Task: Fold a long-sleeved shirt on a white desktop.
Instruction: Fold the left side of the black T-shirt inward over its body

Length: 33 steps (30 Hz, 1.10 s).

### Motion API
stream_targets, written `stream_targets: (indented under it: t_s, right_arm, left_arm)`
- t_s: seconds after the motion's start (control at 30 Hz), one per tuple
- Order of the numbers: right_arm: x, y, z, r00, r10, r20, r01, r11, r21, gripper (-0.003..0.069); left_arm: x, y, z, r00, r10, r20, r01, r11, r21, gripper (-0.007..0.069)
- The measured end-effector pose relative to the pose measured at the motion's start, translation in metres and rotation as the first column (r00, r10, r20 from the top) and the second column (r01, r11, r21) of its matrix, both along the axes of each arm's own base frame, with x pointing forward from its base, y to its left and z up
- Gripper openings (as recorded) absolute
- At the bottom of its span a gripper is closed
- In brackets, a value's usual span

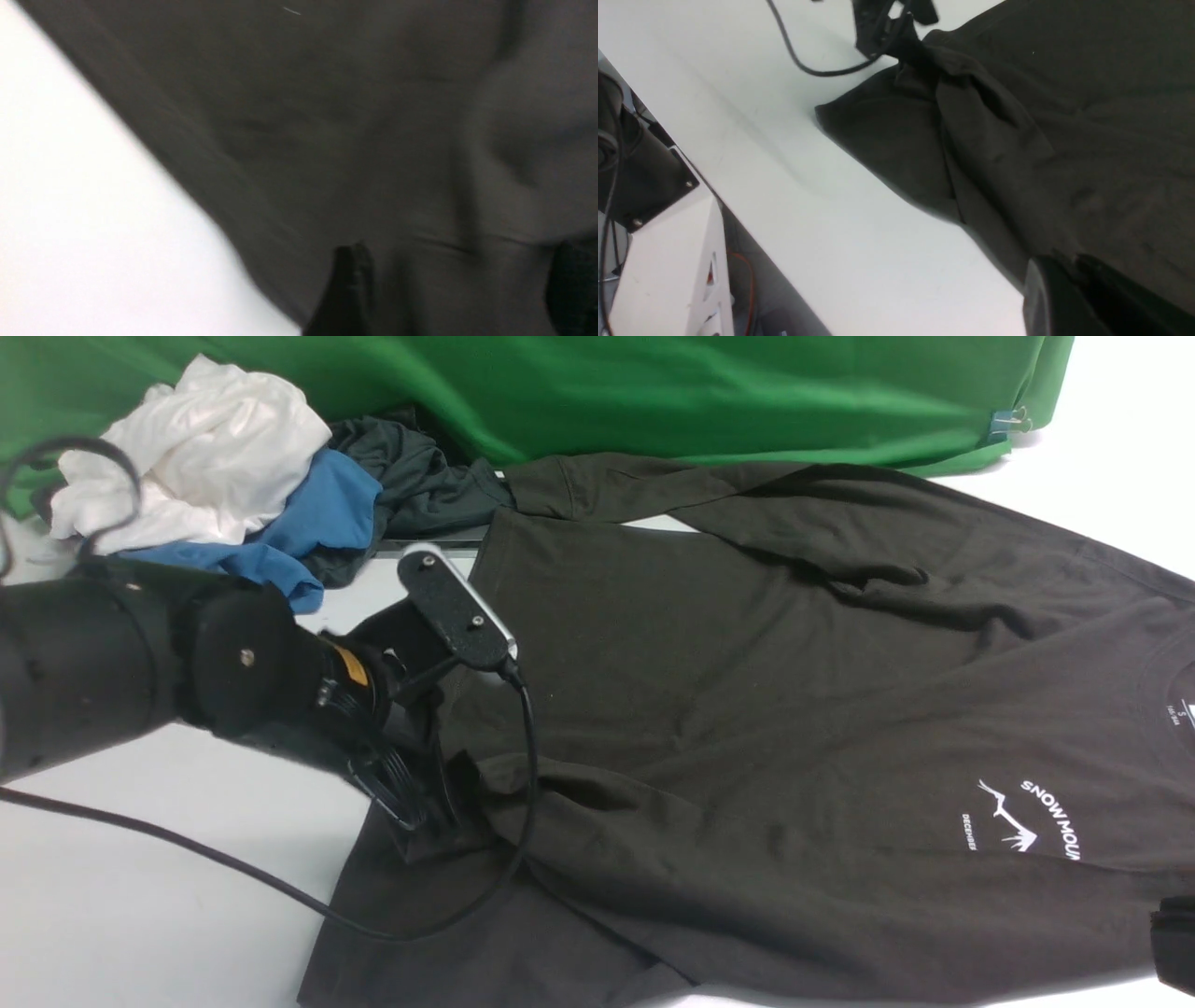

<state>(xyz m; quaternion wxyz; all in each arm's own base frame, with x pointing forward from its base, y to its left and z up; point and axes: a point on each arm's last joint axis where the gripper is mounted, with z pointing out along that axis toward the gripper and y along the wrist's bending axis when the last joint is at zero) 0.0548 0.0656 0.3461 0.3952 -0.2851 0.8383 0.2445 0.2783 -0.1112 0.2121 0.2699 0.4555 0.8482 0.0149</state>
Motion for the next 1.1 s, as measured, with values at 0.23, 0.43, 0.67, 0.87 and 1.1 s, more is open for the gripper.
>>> stream_targets:
  t_s: [0.23, 0.43, 0.67, 0.87, 1.1]
  right_arm:
    - [-0.001, 0.001, 0.0, 1.0, 0.008, -0.013, -0.007, 1.0, 0.014, 0.0083]
    - [-0.002, 0.002, 0.0, 1.0, 0.01, -0.018, -0.01, 1.0, 0.021, 0.0083]
    - [-0.001, 0.002, 0.001, 1.0, 0.01, -0.013, -0.01, 1.0, 0.028, 0.0091]
    - [-0.001, 0.002, 0.001, 1.0, 0.011, -0.015, -0.01, 0.999, 0.031, 0.0093]
    - [-0.003, 0.003, 0.001, 0.999, 0.018, -0.031, -0.017, 0.999, 0.048, 0.0093]
  left_arm:
    - [0.01, -0.001, -0.02, 0.999, -0.035, -0.003, 0.035, 0.998, 0.06, 0.0398]
    - [0.012, -0.002, -0.023, 0.999, -0.033, 0.004, 0.033, 0.998, 0.054, 0.0099]
    - [0.018, -0.004, -0.019, 0.994, -0.071, 0.081, 0.067, 0.996, 0.058, 0.002]
    - [0.032, -0.005, -0.01, 0.986, -0.059, 0.154, 0.053, 0.998, 0.043, 0.002]
    - [0.041, 0.008, -0.017, 0.994, 0.037, 0.1, -0.039, 0.999, 0.022, 0.0134]
